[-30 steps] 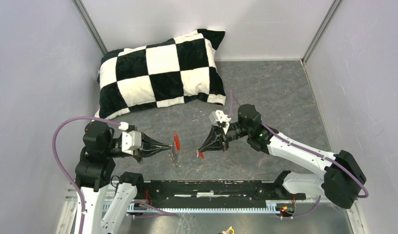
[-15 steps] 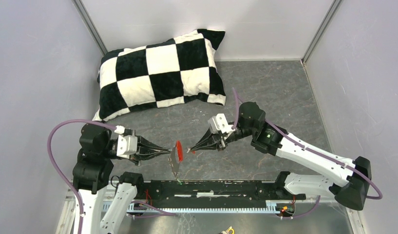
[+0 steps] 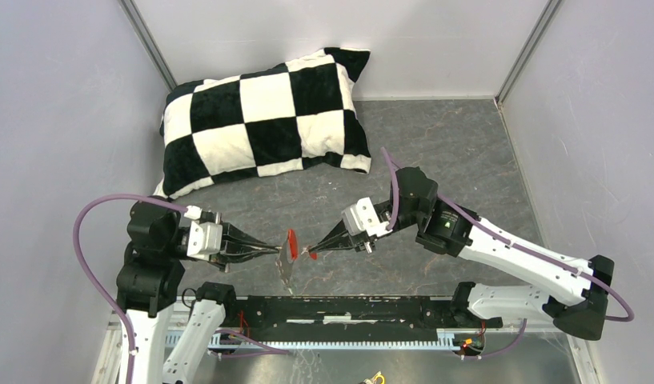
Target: Put the keys on the keyring
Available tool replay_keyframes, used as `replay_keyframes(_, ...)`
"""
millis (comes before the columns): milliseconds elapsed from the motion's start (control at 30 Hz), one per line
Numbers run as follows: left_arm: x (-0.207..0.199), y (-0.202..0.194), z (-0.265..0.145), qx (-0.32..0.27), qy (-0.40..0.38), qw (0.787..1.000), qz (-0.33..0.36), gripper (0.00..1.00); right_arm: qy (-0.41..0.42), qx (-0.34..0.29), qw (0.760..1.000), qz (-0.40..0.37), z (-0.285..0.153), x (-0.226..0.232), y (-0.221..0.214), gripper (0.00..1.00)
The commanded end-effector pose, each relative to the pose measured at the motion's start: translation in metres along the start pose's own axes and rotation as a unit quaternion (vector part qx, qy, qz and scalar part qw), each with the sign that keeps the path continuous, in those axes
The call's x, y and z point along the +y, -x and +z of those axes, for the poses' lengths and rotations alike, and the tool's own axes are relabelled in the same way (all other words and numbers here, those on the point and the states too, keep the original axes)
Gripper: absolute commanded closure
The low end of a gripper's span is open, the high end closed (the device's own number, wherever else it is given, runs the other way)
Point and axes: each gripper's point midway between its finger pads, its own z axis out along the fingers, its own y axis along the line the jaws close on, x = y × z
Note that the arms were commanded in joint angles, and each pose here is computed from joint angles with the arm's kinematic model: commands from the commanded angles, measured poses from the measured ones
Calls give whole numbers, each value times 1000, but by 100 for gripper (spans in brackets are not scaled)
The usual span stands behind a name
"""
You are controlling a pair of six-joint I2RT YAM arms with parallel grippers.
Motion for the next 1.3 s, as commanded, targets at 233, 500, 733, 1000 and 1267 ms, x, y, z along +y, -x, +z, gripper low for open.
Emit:
replay_keyframes(233, -8, 16, 0, -10, -20, 1000, 2, 98, 22, -46, 998, -34, 8, -2, 37, 100)
replay_keyframes(500, -10, 17, 0, -12, -24, 1000, 4, 98, 25, -73, 996, -37, 9, -1, 51, 100)
replay_keyframes(733, -11, 19, 0, -14, -28, 1000, 2, 98, 19, -31, 998, -46, 20, -6, 42, 100)
replay_keyframes(1000, -16, 23, 0, -23, -40, 995, 94, 98, 10, 24, 998, -62, 29, -4, 37, 100)
replay_keyframes(1267, -8, 31, -3, -12, -3, 969, 245, 98, 23, -5, 999, -33, 28, 8, 55, 100)
